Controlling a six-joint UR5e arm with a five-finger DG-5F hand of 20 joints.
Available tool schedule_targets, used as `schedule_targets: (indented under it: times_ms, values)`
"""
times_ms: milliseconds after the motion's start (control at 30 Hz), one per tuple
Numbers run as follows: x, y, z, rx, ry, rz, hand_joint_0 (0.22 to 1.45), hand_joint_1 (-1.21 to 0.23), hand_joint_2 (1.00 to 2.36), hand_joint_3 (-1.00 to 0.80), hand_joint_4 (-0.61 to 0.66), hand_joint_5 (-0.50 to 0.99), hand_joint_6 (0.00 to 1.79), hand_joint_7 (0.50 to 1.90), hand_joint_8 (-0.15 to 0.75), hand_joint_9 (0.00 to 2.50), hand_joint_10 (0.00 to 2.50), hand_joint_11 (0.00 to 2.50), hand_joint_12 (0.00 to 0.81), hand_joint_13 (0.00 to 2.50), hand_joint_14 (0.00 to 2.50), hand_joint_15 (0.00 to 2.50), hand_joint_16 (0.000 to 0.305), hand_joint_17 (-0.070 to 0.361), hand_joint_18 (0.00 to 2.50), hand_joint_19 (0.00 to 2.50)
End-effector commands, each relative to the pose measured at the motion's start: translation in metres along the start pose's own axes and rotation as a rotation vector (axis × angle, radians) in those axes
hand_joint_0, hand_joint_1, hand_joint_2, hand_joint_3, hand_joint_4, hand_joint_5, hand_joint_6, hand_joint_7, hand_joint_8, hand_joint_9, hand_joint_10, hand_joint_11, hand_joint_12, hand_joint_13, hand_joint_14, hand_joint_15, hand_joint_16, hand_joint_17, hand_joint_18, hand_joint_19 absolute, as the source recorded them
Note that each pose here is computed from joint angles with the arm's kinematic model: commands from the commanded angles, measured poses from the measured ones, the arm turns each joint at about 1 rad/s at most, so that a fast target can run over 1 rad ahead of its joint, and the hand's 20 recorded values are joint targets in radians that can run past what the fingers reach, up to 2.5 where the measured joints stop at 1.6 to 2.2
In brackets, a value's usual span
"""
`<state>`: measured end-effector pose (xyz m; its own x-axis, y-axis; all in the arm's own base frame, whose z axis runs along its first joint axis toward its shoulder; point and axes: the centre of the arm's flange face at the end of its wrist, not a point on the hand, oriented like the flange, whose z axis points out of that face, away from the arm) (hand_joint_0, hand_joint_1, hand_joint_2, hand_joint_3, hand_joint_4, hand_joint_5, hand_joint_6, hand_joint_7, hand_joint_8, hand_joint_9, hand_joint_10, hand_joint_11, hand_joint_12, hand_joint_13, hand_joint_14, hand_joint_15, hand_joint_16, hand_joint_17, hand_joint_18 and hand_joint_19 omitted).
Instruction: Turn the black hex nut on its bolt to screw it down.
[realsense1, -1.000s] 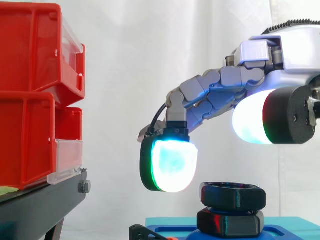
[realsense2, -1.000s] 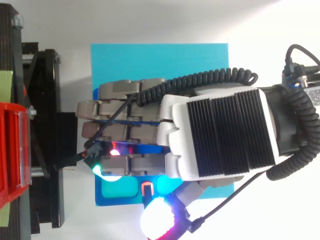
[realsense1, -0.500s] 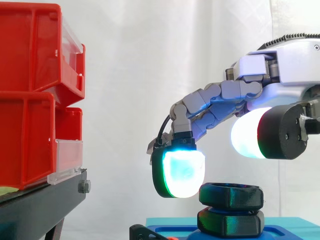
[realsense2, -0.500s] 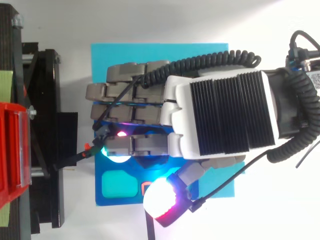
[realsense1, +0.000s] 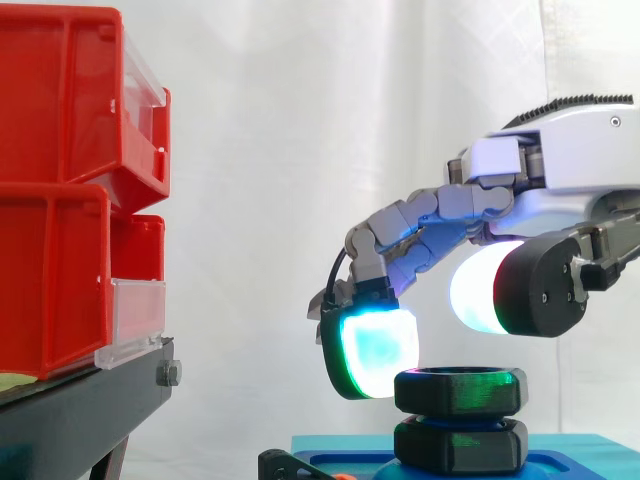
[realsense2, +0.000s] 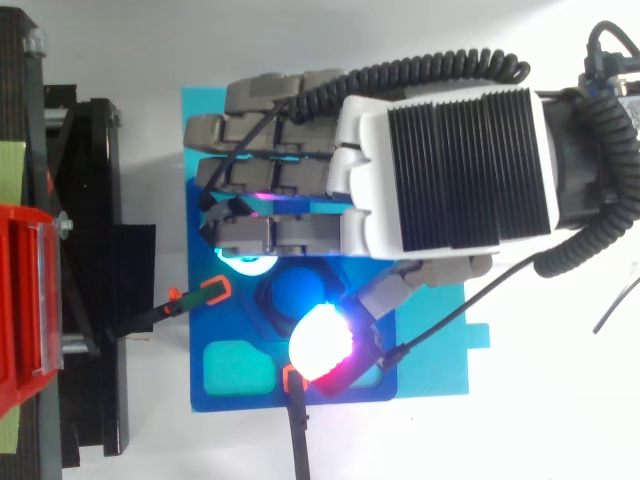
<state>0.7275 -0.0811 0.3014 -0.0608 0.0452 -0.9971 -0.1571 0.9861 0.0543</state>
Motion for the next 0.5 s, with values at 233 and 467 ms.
schedule_targets:
  times_ms: [233,467]
  values:
    - [0.001,-0.025,-0.009,-0.002,-0.004,-0.001,0.53,-0.21,1.00,-0.50,0.12,-0.02,0.50,1.23,0.237,0.62,0.00,0.00,0.306,0.44,0.00,0.00,0.045,0.101,0.40,0.30]
    - [-0.012,-0.020,-0.003,-0.018,-0.037,-0.003,0.53,-0.21,1.00,-0.50,0.13,-0.03,0.50,1.14,0.239,0.62,0.00,0.00,0.308,0.44,0.00,0.00,0.045,0.102,0.40,0.31]
